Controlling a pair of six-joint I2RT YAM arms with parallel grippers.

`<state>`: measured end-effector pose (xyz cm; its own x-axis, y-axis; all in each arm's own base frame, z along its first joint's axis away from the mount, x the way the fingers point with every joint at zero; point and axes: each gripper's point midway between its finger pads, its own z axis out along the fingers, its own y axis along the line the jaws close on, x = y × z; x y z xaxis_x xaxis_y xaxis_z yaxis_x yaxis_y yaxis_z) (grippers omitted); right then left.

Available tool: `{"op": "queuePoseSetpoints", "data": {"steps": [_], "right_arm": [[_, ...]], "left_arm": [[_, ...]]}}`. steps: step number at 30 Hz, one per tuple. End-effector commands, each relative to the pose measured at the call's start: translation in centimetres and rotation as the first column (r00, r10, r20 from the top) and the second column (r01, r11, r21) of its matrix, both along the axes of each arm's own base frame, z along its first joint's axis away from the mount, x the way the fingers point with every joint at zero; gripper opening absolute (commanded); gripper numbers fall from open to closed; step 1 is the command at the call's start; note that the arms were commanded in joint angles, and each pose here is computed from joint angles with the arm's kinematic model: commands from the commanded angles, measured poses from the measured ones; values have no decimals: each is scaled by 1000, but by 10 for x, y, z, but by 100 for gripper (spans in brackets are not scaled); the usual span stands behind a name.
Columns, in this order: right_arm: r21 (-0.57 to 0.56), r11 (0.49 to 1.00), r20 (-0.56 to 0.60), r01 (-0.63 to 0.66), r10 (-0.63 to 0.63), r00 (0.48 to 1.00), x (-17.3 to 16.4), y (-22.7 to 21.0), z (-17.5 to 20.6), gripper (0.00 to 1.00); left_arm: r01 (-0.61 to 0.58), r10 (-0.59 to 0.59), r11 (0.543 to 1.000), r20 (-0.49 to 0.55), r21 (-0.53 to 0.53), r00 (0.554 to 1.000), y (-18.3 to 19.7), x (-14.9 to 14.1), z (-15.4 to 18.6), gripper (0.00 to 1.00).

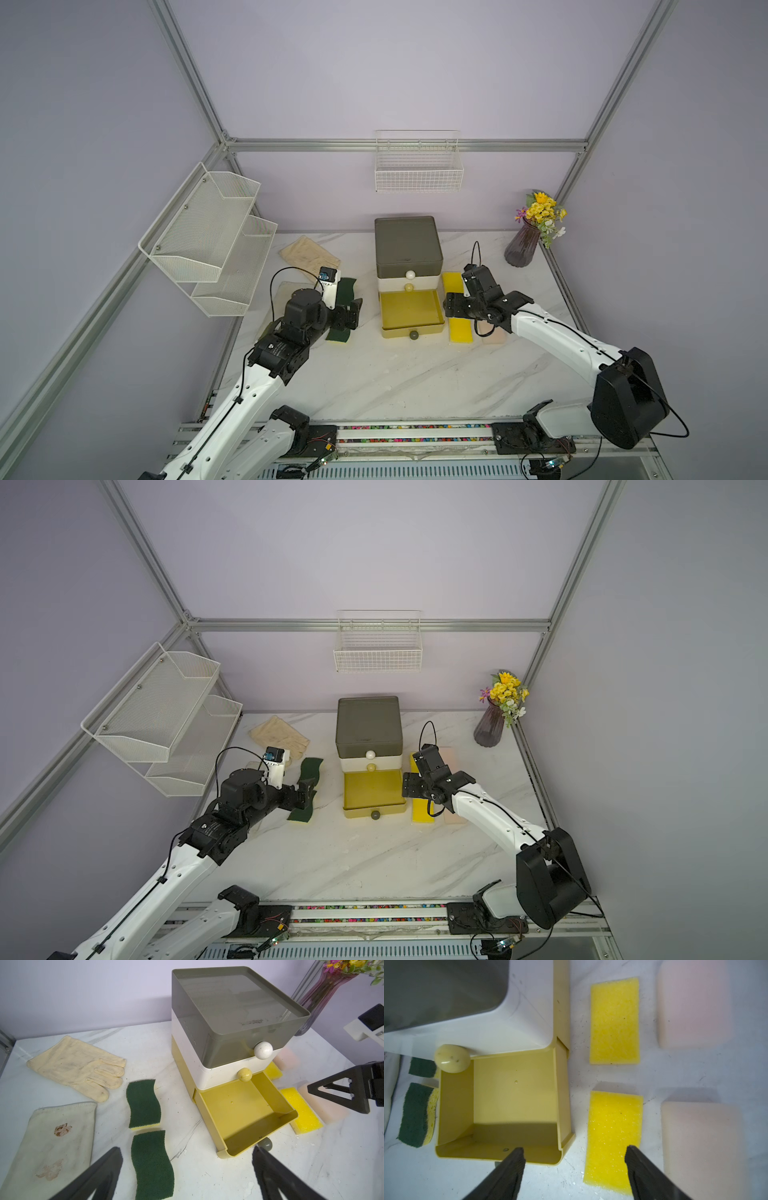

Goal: Take the sponge out of the drawer
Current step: Place the sponge at the center of the board, then close the drawer in the storage box.

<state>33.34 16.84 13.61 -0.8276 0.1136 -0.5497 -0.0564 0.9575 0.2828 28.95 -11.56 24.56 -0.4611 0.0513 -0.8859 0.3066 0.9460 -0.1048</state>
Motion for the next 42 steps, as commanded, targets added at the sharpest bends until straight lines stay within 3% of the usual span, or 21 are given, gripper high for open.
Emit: {"op": "queuePoseSetpoints", "data": {"steps": [1,6,9,14,18,25,29,36,42], "right_arm": [[92,993,4,-73,73,997,-4,18,7,78],[221,968,33,-123,118,992,-15,34,22,74],[216,970,36,-116,111,993,-18,31,19,74],[221,973,50,-61,51,997,-20,22,15,70],[283,957,32,-63,57,998,-27,27,9,70],[330,939,-14,-93,103,995,-37,37,-6,70],[318,944,-49,-91,112,992,-44,35,-18,75],[345,933,-55,-97,123,991,-42,41,-26,77],[393,912,-55,-118,152,987,-40,52,-32,77]], "left_arm": [[69,-68,997,26,-29,997,-11,-2,9,100],[82,-91,981,-44,-174,995,-24,-9,5,97],[59,-91,967,-120,-248,989,-32,-14,-6,92],[-6,-57,971,-257,-238,965,-36,-25,-34,89],[18,-100,968,-322,-249,942,-55,-38,-55,88],[162,-252,948,-339,-274,906,-102,-60,-78,88],[197,-288,942,-352,-273,890,-118,-65,-87,92],[222,-351,907,-350,-359,868,-146,-60,-96,100],[228,-379,887,-352,-402,855,-161,-52,-105,100]]}}
